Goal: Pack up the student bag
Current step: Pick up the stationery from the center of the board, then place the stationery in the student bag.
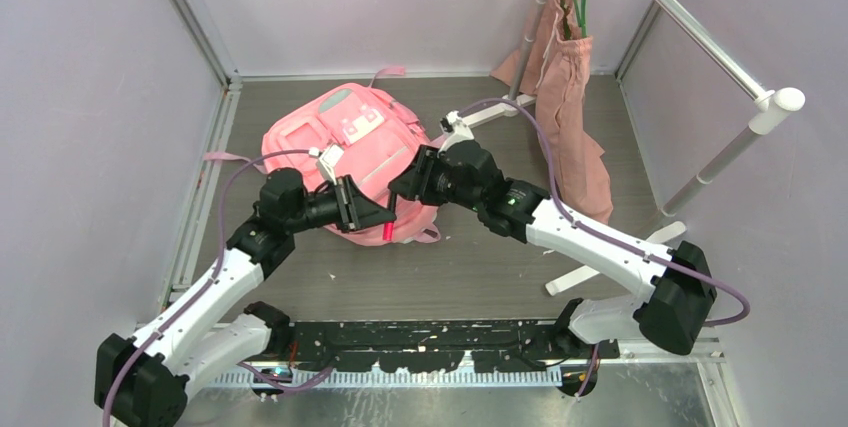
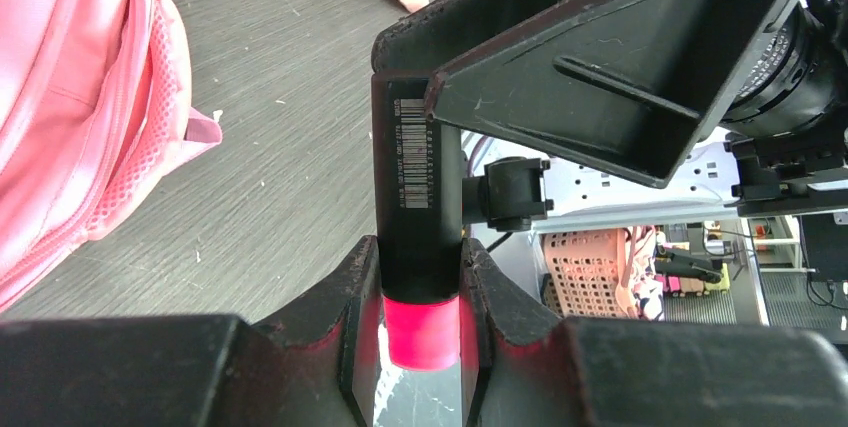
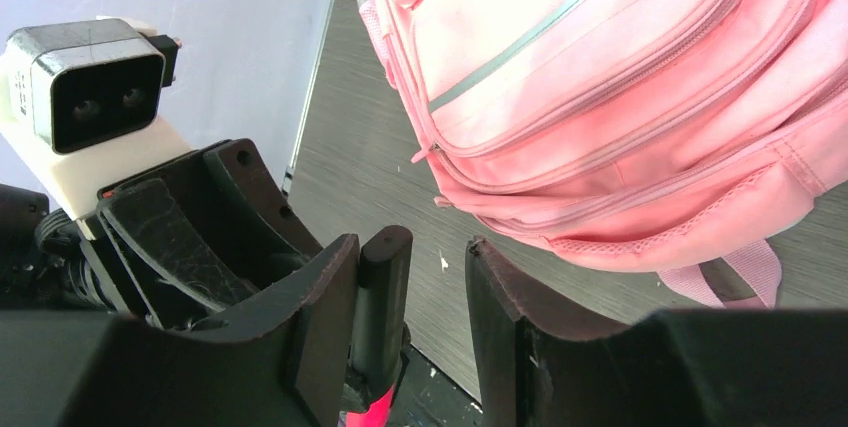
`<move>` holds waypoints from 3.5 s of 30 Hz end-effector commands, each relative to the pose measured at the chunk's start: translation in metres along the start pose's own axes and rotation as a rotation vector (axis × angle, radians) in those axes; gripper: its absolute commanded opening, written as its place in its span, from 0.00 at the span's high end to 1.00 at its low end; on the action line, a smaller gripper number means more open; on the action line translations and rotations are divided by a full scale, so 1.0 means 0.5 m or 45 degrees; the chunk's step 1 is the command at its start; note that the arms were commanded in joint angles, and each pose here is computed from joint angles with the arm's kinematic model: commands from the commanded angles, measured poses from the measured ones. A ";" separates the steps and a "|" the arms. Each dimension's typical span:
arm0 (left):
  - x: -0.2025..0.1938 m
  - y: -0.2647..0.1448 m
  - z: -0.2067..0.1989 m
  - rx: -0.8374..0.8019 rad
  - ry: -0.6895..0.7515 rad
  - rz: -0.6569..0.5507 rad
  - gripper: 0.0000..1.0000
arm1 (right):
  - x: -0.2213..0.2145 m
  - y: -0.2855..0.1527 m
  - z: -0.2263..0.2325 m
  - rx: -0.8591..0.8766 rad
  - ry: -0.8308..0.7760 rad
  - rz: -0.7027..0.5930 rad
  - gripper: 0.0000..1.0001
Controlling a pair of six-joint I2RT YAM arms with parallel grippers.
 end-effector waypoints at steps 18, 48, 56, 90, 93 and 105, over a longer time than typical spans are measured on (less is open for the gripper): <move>0.012 -0.003 -0.044 -0.081 0.135 0.011 1.00 | -0.049 0.019 0.027 0.027 -0.015 0.106 0.72; 0.206 0.134 0.136 1.163 0.985 0.068 0.15 | 0.002 -0.156 -0.205 -0.572 0.004 -0.167 0.99; 0.232 0.138 0.165 1.532 1.102 0.045 0.28 | 0.005 -0.149 -0.204 -0.567 -0.002 -0.166 0.99; 0.284 0.042 -0.070 1.109 0.751 -0.343 1.00 | 0.174 0.291 -0.070 0.041 0.517 -0.443 0.94; 0.287 0.042 -0.063 1.096 0.713 -0.339 1.00 | 0.163 0.311 -0.079 0.019 0.538 -0.417 0.45; 0.297 0.062 -0.031 1.021 0.580 -0.293 1.00 | 0.133 0.199 -0.089 -0.028 0.399 -0.382 0.35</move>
Point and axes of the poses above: each gripper's point midway between its finger pads, its own y axis out along the fingers, its own z axis along the line the jaws close on, x = y × z, the point moved 6 cm from there along -y, back along the fingers, and after that the axes turned 12 degrees about -y, right-handed, at the moved point
